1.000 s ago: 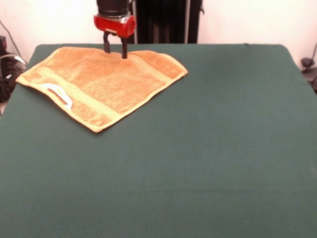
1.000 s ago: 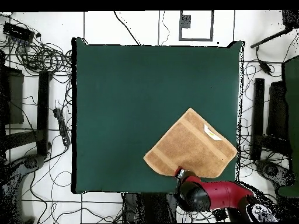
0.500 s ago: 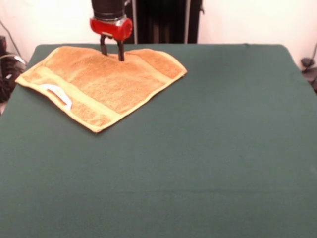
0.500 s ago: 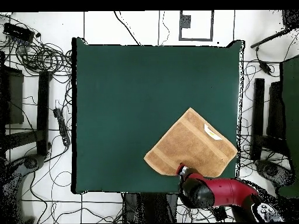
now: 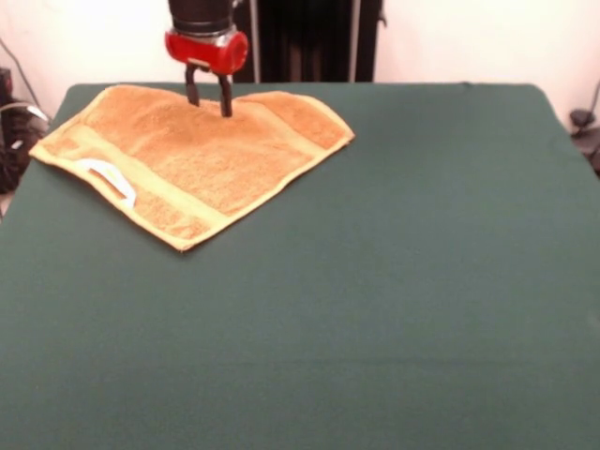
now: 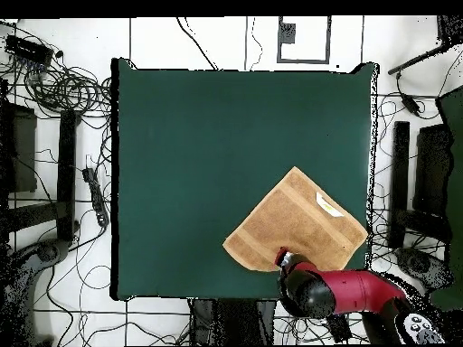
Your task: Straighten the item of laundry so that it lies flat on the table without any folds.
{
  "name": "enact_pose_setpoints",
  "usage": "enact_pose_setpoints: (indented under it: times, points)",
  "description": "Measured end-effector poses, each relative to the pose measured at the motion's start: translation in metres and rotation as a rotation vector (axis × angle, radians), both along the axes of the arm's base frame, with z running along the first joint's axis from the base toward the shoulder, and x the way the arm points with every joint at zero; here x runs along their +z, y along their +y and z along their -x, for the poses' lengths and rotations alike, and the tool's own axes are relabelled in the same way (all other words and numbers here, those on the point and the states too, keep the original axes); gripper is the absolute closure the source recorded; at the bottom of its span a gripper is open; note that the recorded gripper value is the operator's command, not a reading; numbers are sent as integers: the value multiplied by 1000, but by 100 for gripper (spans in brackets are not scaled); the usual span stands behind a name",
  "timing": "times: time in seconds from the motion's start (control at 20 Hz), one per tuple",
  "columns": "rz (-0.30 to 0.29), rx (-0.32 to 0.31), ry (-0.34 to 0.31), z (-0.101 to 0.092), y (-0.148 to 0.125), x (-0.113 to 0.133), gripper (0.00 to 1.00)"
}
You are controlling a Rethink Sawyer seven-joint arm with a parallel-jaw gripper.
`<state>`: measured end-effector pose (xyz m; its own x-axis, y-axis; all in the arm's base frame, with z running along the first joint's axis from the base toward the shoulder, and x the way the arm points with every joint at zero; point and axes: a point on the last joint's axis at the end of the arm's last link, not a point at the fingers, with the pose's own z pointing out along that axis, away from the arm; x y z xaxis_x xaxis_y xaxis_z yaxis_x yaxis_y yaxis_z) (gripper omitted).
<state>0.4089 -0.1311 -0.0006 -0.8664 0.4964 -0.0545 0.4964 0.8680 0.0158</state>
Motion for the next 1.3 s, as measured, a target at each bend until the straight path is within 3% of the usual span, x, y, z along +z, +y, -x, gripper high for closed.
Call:
enact_pose_setpoints:
  times: [0.75, 0.9, 1.3]
  points:
    - [22, -20, -24, -43, -11, 37, 0]
    - [18, 0, -22, -48, -6, 27, 0]
    - [-24, 76, -9, -58, 17, -27, 0]
